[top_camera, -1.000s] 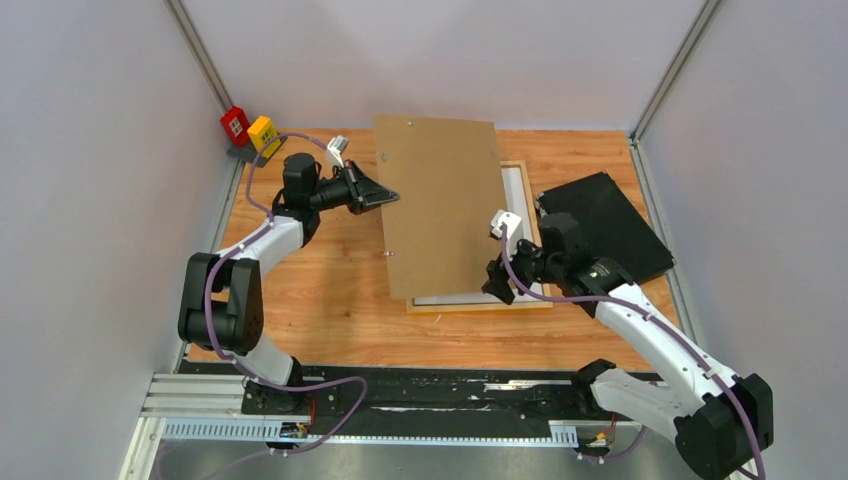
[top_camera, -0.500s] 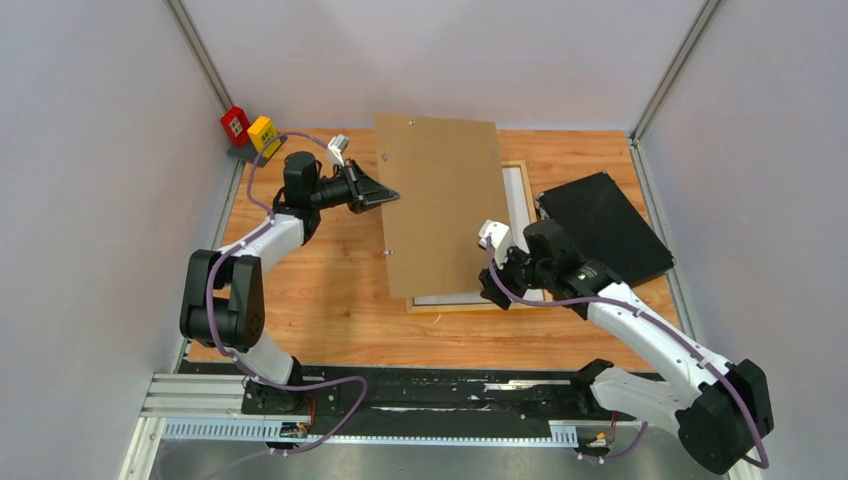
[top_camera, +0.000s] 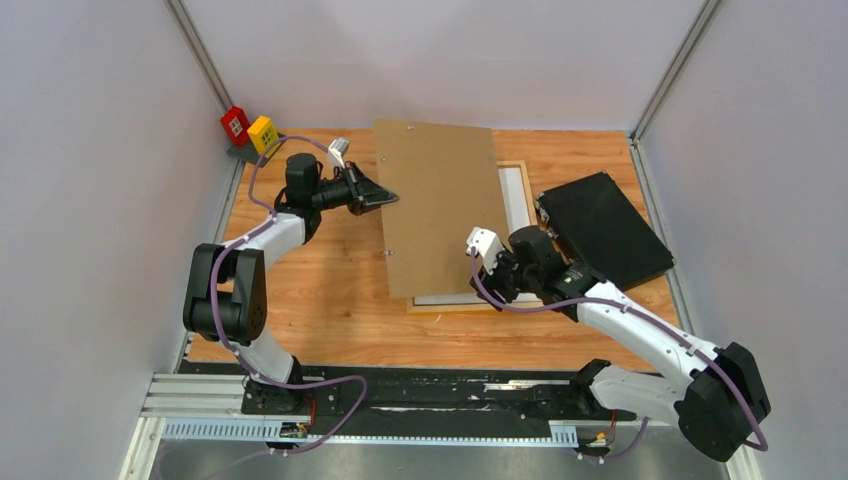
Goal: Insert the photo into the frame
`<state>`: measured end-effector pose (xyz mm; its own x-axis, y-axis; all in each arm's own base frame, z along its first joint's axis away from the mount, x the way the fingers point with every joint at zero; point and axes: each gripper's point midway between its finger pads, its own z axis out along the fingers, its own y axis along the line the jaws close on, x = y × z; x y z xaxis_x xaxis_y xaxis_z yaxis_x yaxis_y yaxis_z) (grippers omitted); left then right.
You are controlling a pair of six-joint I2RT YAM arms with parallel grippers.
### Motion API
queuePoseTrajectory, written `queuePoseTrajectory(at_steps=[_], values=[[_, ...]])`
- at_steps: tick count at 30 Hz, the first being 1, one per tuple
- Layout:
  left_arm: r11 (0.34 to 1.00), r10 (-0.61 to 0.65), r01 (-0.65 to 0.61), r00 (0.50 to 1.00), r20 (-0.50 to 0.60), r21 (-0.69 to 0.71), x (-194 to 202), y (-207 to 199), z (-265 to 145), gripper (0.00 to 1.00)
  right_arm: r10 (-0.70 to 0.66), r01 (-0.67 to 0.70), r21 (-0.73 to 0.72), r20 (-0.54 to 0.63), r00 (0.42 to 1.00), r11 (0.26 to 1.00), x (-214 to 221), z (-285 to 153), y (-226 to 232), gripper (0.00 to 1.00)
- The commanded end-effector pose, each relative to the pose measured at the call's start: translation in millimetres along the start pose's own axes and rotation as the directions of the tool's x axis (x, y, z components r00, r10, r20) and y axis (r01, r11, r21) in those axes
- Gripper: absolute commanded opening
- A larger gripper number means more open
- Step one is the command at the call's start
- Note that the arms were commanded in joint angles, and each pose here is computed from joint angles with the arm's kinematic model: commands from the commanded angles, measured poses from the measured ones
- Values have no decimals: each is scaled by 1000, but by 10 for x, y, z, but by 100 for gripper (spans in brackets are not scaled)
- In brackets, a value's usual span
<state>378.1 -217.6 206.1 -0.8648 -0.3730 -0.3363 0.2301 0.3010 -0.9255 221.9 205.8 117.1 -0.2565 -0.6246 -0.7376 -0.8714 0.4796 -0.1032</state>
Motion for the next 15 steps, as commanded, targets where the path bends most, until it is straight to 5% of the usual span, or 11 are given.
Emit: queuePoseTrajectory(at_steps=[1, 15], values=[[994, 76, -78, 997, 22, 82, -185, -344, -20, 0, -51, 50, 44, 23, 998, 998, -66, 58, -70, 60], [993, 73, -73, 997, 9, 87, -162, -336, -19, 0, -62, 61, 140, 4, 998, 988, -69, 134, -238, 58]])
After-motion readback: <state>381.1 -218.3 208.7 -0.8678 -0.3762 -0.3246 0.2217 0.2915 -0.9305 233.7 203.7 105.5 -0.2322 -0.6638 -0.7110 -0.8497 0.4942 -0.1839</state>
